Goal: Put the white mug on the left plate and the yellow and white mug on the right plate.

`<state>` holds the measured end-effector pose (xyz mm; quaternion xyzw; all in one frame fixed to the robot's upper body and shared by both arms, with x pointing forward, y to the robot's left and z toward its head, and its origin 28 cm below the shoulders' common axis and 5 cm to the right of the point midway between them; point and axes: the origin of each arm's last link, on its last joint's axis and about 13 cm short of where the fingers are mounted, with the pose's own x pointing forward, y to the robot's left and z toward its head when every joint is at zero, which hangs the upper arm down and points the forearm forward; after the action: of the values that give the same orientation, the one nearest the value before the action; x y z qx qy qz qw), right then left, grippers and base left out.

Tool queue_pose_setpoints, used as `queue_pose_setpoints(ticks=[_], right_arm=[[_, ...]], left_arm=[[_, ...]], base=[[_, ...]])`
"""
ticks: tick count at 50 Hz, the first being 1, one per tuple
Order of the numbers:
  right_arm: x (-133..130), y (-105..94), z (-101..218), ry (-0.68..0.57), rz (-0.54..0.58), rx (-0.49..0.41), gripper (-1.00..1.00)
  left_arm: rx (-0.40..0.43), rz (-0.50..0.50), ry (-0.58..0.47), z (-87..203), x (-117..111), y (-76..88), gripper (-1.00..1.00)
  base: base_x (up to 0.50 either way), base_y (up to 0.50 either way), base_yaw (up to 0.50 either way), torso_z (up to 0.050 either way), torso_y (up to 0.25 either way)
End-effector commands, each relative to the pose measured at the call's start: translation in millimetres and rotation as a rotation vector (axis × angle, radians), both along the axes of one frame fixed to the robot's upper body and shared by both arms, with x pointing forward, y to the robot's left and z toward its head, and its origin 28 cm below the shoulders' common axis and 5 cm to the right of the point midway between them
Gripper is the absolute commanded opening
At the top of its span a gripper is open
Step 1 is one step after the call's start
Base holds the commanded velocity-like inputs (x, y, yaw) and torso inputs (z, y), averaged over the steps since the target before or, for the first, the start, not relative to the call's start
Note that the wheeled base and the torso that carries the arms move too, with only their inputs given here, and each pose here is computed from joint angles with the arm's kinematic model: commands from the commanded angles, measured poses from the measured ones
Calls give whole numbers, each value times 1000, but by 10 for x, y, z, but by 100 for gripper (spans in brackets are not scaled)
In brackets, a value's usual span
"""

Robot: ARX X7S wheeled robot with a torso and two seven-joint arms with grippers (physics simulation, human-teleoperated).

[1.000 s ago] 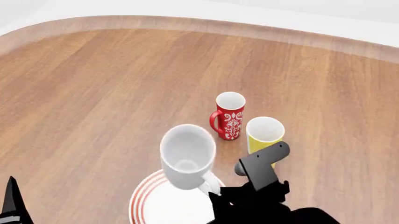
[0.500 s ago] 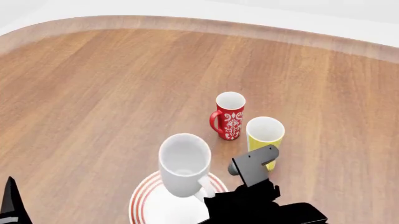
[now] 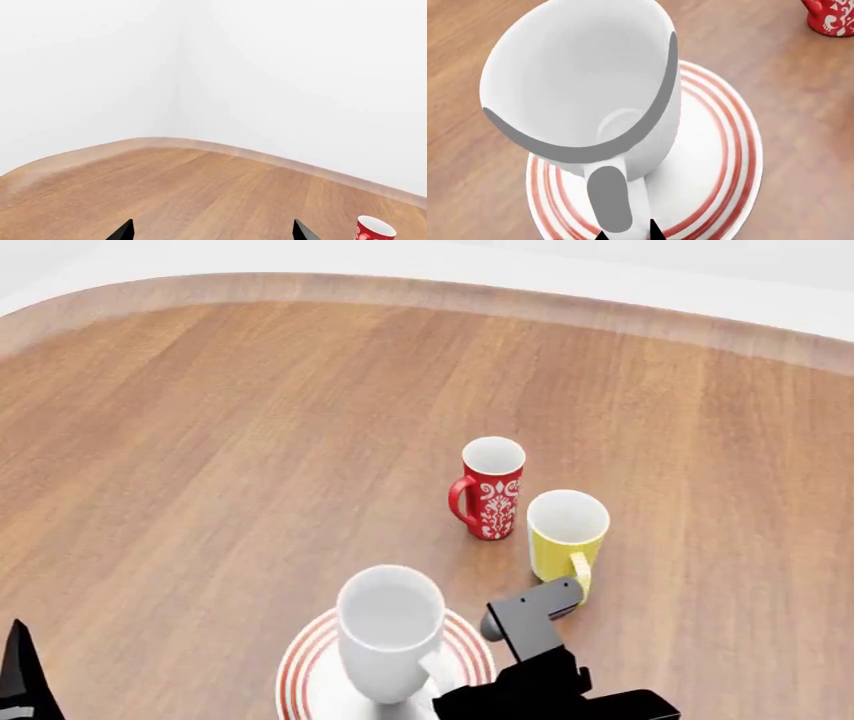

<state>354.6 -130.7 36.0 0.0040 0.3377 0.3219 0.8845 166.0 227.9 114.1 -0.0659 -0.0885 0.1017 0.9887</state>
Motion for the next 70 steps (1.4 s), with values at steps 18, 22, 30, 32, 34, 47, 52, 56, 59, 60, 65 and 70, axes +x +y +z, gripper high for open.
queue_pose_setpoints(ticks=[18,22,30,32,34,47,52,56,59,60,65,70], right_arm=[[-42,69,124,-72,-11,-33,100],[-230,34,204,-102,-18,-8,100],[-932,-185,324,-166,-78,45,100],[-1036,-210,368,-183,-91,47,100],[-1157,-239,432,-210,-111,57,100],[-1397,-243,778,-463,-213,100,100],[-1321,-218,868,-543,-266,131,100],[-1249,-181,952,-612,-295,125,100],[-1137,-173,994,-656,-369,84,100],[-1072,-160,1000,-656,-412,74,100],[-873,-71,1023,-642,-445,99,100],[-671,-16,1072,-629,-488,112,100]], left_arm=[[-12,30,-22,3,55,51,100],[-13,29,-22,-5,50,52,100],[-17,30,-27,28,51,35,100],[-16,30,-27,23,58,31,100],[-13,27,-27,20,66,23,100],[-12,23,-32,4,116,61,100],[-12,21,-34,-18,133,67,100],[-11,17,-34,-26,140,71,100],[-14,15,-35,-16,135,74,100],[-13,14,-35,-23,136,72,100],[-14,13,-35,-25,142,85,100],[-16,16,-31,-53,149,103,100]], base=[[0,0,0,0,0],[0,0,0,0,0],[0,0,0,0,0],[0,0,0,0,0],[0,0,0,0,0],[0,0,0,0,0],[0,0,0,0,0],[0,0,0,0,0],[0,0,0,0,0],[0,0,0,0,0],[0,0,0,0,0],[0,0,0,0,0]])
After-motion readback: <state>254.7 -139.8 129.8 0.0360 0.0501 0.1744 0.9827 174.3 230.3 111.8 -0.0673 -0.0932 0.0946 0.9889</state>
